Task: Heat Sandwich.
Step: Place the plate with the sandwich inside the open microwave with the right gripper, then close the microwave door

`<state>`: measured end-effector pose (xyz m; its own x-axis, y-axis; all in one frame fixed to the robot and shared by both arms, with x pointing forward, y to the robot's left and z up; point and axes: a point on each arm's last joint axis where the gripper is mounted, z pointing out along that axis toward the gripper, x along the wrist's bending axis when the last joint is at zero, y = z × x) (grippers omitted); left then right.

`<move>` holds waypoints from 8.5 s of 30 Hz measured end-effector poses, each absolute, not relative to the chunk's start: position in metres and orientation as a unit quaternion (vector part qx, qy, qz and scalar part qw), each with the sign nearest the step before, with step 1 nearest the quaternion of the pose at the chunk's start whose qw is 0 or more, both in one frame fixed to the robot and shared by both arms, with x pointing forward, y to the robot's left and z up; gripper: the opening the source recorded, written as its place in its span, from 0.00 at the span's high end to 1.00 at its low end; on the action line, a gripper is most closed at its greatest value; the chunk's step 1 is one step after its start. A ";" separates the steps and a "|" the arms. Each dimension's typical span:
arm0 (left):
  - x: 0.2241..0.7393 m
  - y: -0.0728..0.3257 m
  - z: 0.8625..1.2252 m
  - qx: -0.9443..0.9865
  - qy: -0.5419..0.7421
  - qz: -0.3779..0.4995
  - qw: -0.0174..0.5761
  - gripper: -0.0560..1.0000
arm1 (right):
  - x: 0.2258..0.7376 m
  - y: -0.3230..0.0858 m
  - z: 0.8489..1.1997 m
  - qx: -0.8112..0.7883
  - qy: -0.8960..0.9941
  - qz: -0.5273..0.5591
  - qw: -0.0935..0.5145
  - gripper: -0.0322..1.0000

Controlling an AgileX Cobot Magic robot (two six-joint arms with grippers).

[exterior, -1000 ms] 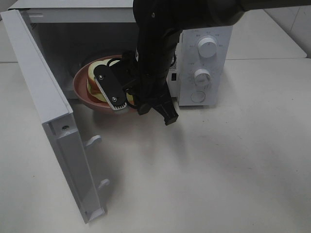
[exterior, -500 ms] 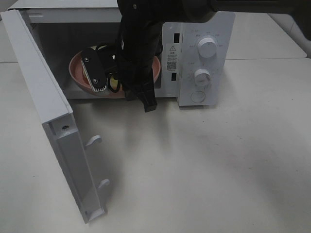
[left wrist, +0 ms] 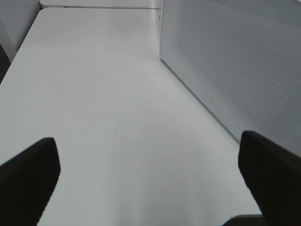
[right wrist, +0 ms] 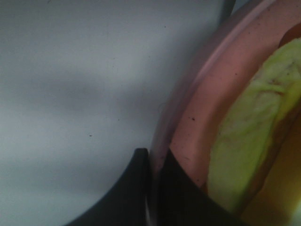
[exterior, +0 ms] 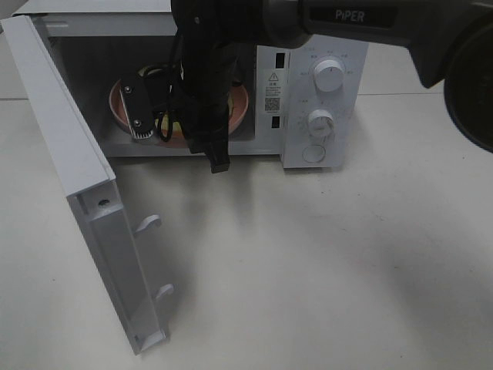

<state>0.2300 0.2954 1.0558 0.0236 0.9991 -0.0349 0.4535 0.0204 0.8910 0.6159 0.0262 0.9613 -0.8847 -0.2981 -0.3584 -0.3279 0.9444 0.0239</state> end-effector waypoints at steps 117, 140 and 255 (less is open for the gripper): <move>0.230 0.295 1.056 0.603 0.602 0.355 0.385 0.02 | 0.515 -0.061 0.996 0.035 0.968 0.114 0.220 0.23; 0.230 0.295 1.056 0.603 0.602 0.355 0.385 0.02 | 0.438 -0.133 1.011 0.205 0.947 0.150 0.196 0.23; 0.230 0.295 1.056 0.603 0.602 0.355 0.385 0.02 | 0.232 -0.307 1.048 0.620 0.600 0.335 0.379 0.23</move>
